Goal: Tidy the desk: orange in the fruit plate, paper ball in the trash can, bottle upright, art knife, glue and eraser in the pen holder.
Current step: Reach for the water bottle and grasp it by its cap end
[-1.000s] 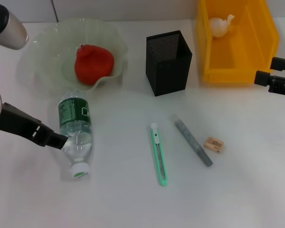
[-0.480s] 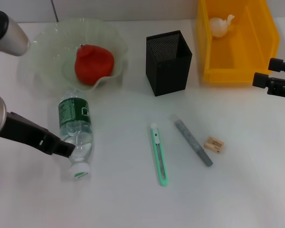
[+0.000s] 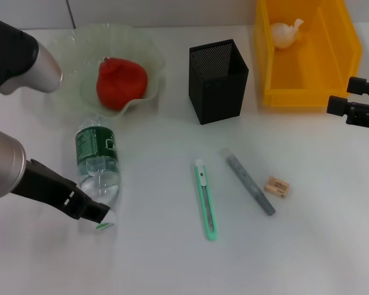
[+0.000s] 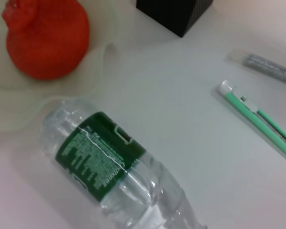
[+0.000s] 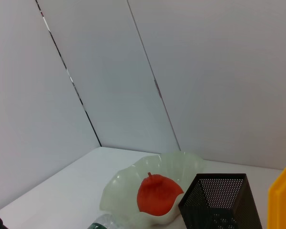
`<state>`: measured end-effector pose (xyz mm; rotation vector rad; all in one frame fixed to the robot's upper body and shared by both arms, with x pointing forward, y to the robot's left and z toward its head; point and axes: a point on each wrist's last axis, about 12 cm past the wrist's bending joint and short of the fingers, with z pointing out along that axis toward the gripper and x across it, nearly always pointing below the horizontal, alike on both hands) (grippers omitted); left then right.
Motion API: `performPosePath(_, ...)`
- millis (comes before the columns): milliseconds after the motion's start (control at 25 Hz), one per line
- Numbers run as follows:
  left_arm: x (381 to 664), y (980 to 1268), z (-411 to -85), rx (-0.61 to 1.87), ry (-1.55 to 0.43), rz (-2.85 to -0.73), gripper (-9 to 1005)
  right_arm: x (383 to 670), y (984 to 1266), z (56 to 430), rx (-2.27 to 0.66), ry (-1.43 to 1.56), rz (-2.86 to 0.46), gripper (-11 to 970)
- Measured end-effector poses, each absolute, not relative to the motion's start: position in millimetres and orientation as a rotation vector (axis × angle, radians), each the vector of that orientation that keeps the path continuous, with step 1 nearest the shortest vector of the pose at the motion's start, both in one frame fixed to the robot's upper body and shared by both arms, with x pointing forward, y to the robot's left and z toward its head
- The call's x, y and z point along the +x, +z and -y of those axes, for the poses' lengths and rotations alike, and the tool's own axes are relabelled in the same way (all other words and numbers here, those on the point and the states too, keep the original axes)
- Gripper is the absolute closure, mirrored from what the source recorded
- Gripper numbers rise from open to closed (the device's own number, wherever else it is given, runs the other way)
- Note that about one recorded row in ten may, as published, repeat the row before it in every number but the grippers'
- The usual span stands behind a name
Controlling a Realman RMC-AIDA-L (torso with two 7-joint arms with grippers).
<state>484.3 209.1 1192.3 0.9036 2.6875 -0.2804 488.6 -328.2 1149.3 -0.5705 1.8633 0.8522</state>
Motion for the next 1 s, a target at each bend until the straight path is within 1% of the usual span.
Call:
performPosePath(240, 481, 1188, -204, 0.947, -0.288, -2.692, 256, 488, 1148, 329, -0.566, 0.855, -1.866, 131)
performPosePath(400, 480, 1192, -199, 1.028, -0.279, -2.641, 256, 489, 1147, 329, -0.564, 0.857, -1.864, 132)
performPosePath(440, 482, 1196, -196, 1.117, -0.272, -2.575, 256, 490, 1147, 329, -0.564, 0.858, -1.863, 132)
performPosePath(560, 490, 1203, -191, 1.236, -0.274, -2.474, 256, 492, 1147, 327, -0.565, 0.864, -1.861, 132)
performPosePath(600, 490, 1203, -191, 1.236, -0.274, -2.474, 257, 492, 1147, 327, -0.565, 0.864, -1.861, 132)
performPosePath(640, 498, 1209, -190, 1.329, -0.295, -2.386, 257, 493, 1147, 327, -0.566, 0.863, -1.860, 132)
performPosePath(760, 503, 1212, -190, 1.368, -0.308, -2.347, 257, 493, 1146, 327, -0.561, 0.863, -1.859, 131)
performPosePath(800, 507, 1212, -191, 1.386, -0.322, -2.327, 257, 493, 1146, 327, -0.558, 0.867, -1.858, 131)
performPosePath(840, 518, 1213, -192, 1.425, -0.353, -2.296, 256, 493, 1146, 327, -0.556, 0.869, -1.857, 131)
performPosePath(960, 523, 1213, -192, 1.443, -0.378, -2.284, 256, 495, 1147, 325, -0.557, 0.873, -1.851, 131)
performPosePath(1000, 526, 1214, -192, 1.478, -0.407, -2.245, 255, 497, 1147, 324, -0.559, 0.876, -1.847, 131)
